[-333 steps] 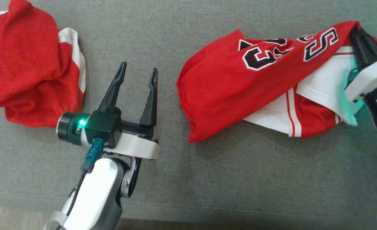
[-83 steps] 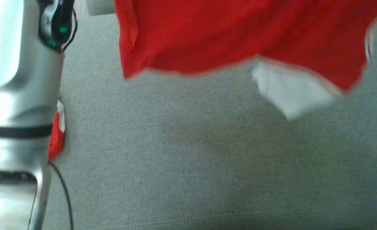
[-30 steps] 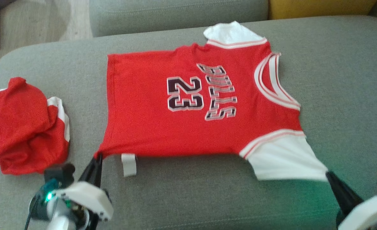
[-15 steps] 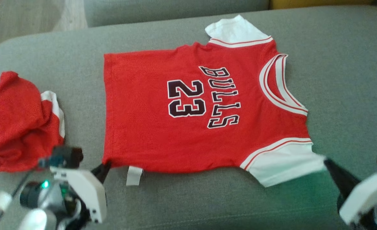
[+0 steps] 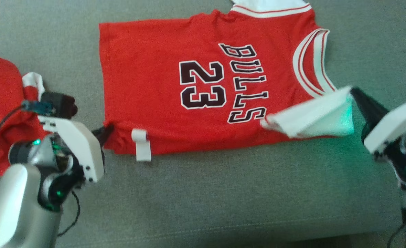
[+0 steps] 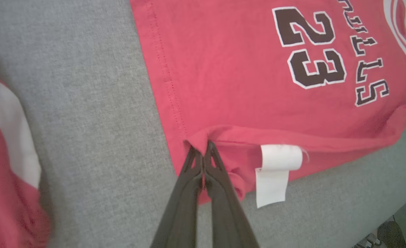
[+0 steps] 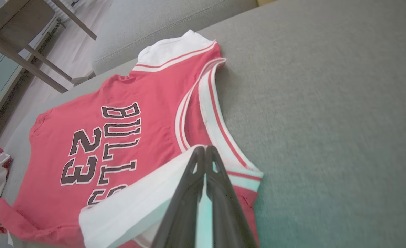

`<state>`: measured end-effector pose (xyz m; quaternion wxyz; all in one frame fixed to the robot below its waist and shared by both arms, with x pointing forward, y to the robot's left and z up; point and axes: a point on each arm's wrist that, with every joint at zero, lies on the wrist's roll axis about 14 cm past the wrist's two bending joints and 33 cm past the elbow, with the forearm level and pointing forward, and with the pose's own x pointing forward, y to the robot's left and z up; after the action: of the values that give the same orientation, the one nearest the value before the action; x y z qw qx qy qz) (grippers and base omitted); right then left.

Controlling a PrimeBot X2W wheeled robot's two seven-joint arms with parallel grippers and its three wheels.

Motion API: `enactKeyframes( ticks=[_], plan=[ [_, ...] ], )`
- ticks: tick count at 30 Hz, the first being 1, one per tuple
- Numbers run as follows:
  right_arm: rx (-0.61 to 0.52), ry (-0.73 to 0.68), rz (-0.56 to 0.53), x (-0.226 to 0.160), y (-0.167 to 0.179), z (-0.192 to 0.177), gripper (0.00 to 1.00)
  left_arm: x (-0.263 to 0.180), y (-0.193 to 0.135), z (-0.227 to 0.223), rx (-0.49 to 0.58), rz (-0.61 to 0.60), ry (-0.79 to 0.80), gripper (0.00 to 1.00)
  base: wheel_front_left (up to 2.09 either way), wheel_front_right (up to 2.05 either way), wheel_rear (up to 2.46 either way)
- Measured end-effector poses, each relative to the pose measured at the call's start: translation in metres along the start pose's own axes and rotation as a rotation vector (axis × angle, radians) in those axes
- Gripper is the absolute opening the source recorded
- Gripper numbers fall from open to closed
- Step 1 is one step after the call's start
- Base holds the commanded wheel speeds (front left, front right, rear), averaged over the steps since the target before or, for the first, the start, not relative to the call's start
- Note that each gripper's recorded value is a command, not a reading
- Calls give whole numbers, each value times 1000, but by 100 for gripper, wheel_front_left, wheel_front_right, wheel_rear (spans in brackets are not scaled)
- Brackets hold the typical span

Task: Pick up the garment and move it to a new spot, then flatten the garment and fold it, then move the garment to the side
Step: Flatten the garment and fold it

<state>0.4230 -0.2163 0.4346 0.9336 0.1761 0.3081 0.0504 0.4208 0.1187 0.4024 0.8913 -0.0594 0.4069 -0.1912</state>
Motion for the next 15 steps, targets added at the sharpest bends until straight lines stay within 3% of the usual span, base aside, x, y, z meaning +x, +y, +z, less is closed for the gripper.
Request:
enactKeyframes(
  ticks=[13, 14, 15],
  plan=[
    [-54, -55, 51, 63, 7, 13, 0, 25, 25, 6, -51, 47, -43, 0, 0, 0, 0],
    [-47, -62, 55, 64, 8, 13, 38, 26, 24, 6, -58, 45, -50, 45, 0, 0, 0],
    [-37, -75, 59, 66, 9, 13, 100, 27, 23, 7, -65, 43, -64, 100, 0, 0, 0]
  ],
)
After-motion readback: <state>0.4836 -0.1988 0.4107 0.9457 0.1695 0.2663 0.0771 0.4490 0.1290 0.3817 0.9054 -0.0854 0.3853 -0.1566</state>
